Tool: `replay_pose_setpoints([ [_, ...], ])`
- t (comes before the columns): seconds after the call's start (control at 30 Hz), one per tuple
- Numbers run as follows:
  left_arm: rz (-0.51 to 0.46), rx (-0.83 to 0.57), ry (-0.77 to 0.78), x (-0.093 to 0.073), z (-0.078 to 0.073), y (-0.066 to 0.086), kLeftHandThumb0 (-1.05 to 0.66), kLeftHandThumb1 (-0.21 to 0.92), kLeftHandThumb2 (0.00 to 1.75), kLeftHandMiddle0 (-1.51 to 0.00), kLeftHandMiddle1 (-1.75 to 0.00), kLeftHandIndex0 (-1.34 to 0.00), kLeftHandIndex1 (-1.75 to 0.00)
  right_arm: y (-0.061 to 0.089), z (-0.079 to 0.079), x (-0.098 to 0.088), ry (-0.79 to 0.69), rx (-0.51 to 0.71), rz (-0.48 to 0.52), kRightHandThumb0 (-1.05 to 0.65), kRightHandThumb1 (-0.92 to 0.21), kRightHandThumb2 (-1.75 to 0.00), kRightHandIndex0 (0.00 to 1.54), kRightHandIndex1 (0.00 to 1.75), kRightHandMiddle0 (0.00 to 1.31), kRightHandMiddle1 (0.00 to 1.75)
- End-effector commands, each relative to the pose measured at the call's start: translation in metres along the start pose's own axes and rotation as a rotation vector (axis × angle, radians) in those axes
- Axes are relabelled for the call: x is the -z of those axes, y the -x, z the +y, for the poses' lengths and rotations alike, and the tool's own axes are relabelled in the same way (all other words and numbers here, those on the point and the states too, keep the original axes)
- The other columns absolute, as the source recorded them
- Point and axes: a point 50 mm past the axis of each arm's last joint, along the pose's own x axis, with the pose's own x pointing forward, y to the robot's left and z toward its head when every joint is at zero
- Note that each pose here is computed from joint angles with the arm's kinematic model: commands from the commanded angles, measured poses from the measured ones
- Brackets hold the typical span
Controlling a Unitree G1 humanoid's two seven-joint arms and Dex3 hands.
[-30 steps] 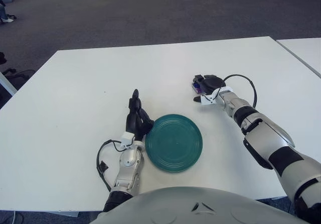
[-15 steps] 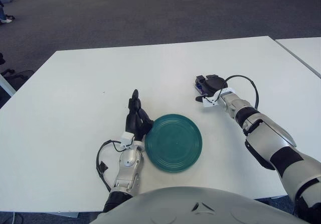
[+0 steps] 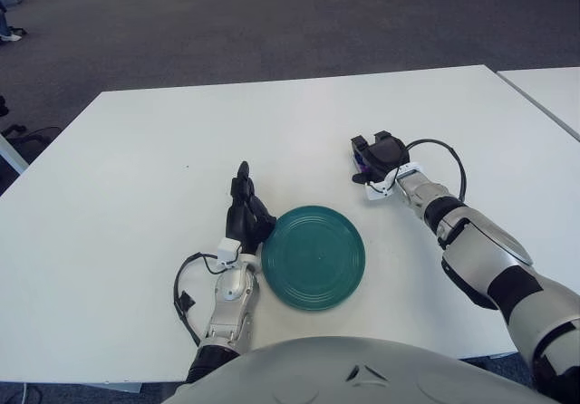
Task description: Put the gum into the plate.
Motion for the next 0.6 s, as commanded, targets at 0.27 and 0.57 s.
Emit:
replay_pose_setpoints([
  [0.27, 0.087, -0.069, 0.042, 0.0154, -0.0035, 0.0139, -0.95, 0.92, 1.02, -0.1, -0.01, 0.0, -0.43, 0.0146, 0.0176, -0.0139, -0.026, 0.074, -0.033, -0.54, -0.92, -0.9, 0.91, 1.75, 0.62, 1.75],
  [0.57, 0.064, -0.087, 0.029, 0.0138, -0.0003, 0.0154, -0.94, 0.92, 1.03, -0.11, -0.01, 0.0, -0.45, 0.0174, 0.0186, -0.0174, -0.09, 0.12, -0.032, -0.54, -0.92, -0.88, 1.04, 1.75, 0.73, 1.75],
])
